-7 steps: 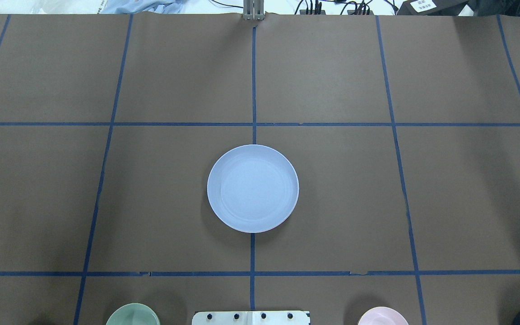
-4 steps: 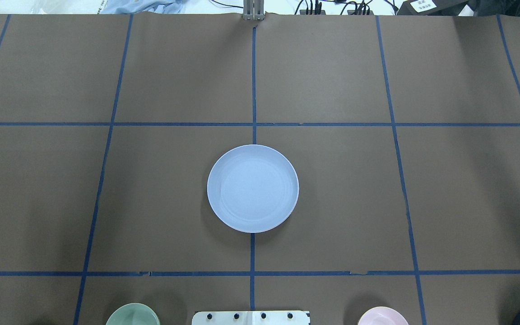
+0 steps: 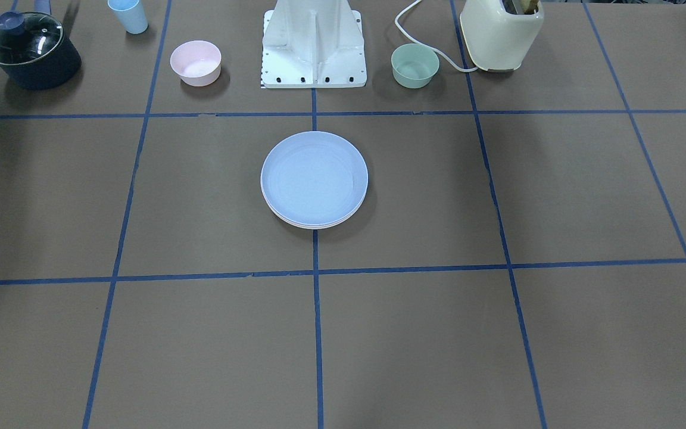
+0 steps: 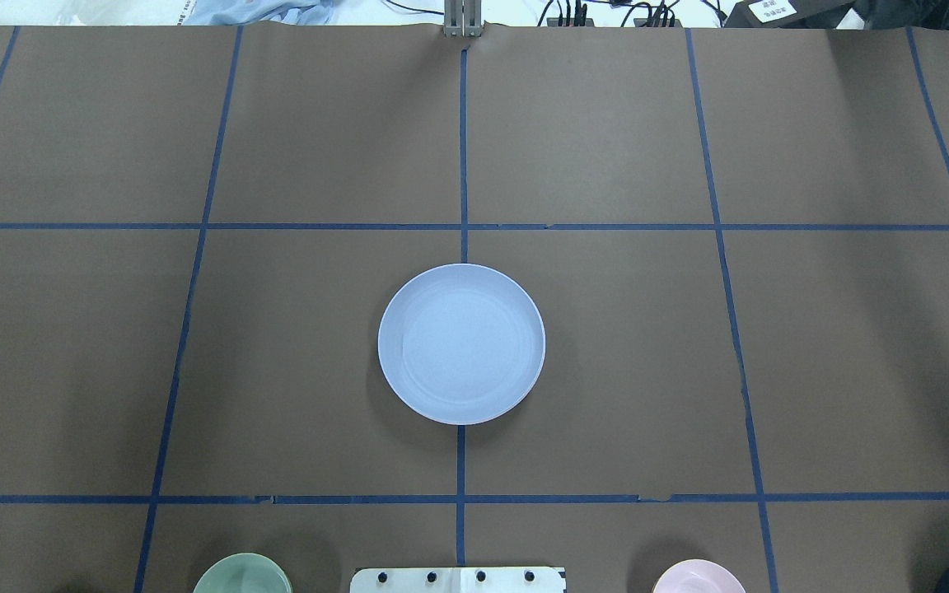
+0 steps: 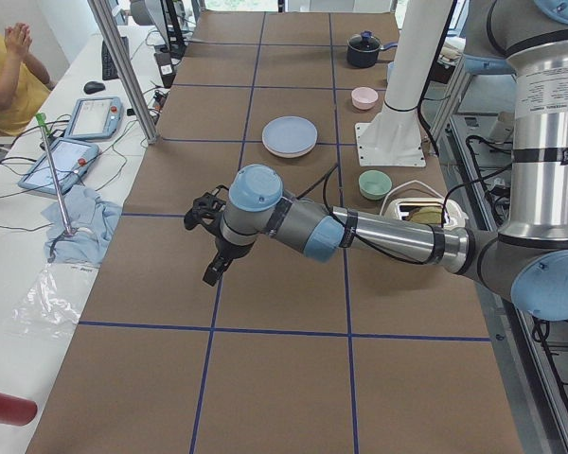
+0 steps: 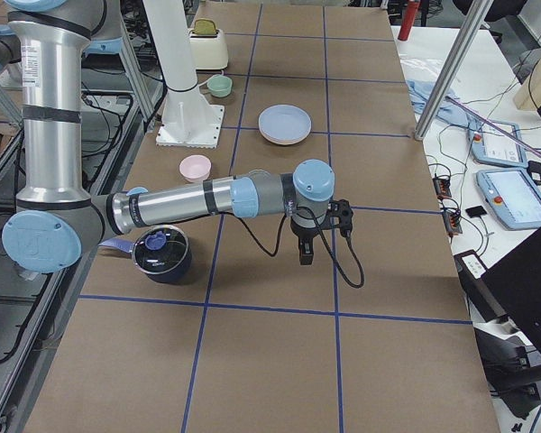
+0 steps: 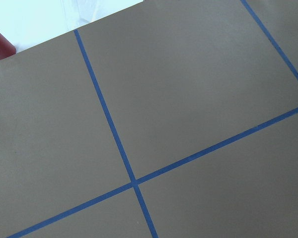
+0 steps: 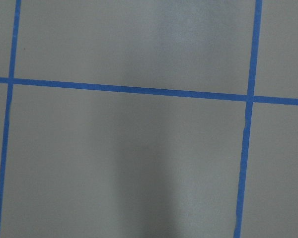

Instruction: Stack three plates with pink and blue

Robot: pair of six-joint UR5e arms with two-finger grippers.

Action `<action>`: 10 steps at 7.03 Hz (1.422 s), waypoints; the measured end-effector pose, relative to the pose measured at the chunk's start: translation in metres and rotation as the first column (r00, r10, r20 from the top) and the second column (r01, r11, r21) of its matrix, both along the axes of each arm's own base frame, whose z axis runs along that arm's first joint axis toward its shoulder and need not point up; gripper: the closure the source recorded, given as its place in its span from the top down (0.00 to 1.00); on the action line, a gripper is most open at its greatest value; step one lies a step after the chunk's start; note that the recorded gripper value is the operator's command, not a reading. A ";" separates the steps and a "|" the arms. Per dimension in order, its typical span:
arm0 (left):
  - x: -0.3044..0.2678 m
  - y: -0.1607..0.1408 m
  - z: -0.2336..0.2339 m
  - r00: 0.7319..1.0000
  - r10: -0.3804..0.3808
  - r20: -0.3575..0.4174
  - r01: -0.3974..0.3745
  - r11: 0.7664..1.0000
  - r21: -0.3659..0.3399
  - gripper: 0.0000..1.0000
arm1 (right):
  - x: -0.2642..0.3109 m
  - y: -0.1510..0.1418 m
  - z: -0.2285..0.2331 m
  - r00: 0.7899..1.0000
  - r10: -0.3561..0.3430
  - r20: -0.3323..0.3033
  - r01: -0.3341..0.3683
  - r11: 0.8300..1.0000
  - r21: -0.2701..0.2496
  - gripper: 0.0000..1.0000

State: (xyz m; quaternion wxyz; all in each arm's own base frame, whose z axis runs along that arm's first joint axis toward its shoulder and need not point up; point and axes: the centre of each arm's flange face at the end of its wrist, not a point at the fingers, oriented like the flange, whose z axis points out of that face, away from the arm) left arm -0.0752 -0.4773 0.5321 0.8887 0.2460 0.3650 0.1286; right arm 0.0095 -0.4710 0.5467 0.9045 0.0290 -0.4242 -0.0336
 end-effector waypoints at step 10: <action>0.000 0.001 -0.005 1.000 0.002 0.000 -0.002 1.000 0.017 1.00 | -0.016 0.023 -0.027 0.997 -0.044 0.066 0.042 0.998 0.036 1.00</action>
